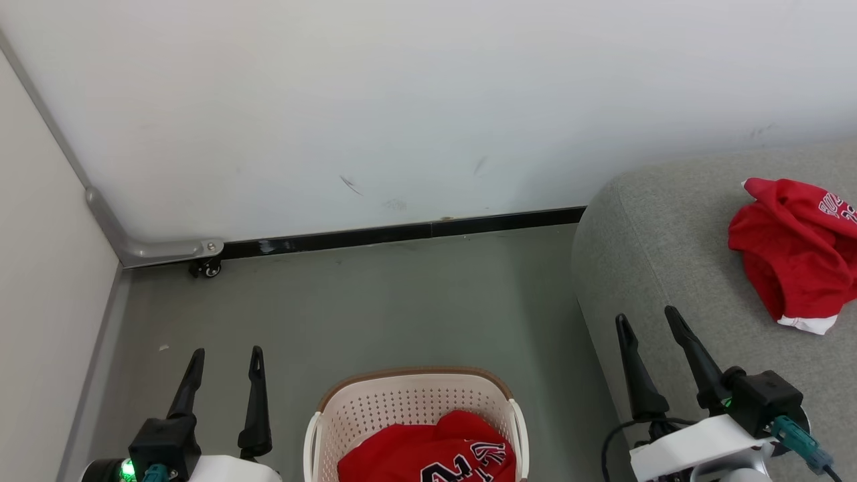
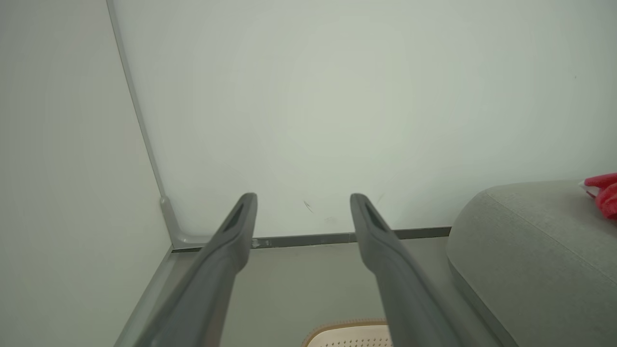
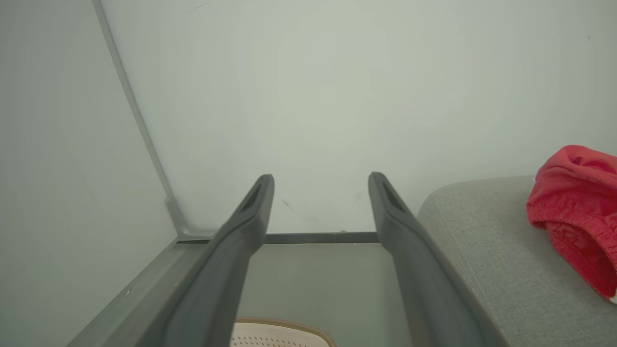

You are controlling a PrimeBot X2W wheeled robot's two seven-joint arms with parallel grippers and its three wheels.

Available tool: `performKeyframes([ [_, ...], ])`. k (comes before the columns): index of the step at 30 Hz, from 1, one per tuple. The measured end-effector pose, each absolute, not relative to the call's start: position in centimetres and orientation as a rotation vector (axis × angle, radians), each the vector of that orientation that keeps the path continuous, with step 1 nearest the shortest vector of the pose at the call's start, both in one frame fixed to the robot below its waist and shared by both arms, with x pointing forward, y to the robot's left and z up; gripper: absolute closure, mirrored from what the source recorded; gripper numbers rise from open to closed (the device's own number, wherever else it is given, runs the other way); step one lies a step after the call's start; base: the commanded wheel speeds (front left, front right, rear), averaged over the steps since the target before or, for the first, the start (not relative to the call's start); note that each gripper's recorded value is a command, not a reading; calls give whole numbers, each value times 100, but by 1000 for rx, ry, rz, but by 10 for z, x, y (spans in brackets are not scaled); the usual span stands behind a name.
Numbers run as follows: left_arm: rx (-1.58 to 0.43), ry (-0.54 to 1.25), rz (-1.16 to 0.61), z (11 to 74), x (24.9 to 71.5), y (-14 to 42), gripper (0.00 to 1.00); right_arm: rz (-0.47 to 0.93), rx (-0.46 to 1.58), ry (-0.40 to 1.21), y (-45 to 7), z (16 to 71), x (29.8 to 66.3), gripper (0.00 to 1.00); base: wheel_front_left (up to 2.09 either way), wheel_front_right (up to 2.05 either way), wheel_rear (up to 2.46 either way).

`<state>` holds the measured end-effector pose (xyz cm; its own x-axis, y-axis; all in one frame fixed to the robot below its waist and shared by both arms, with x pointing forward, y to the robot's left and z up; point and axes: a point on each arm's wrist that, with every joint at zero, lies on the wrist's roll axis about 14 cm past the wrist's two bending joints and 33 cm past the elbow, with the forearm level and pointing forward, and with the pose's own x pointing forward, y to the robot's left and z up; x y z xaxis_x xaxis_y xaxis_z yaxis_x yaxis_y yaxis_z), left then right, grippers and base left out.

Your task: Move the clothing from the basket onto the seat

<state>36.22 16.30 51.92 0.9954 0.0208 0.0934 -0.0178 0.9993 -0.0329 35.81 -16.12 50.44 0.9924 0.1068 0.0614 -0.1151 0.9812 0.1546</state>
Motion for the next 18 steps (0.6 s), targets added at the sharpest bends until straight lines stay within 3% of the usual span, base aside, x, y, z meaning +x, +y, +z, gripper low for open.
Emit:
performKeyframes([
  [18,-27,-81,27,515,366,166,0,81,141,-58,-171,510,355,0,0,0,0],
])
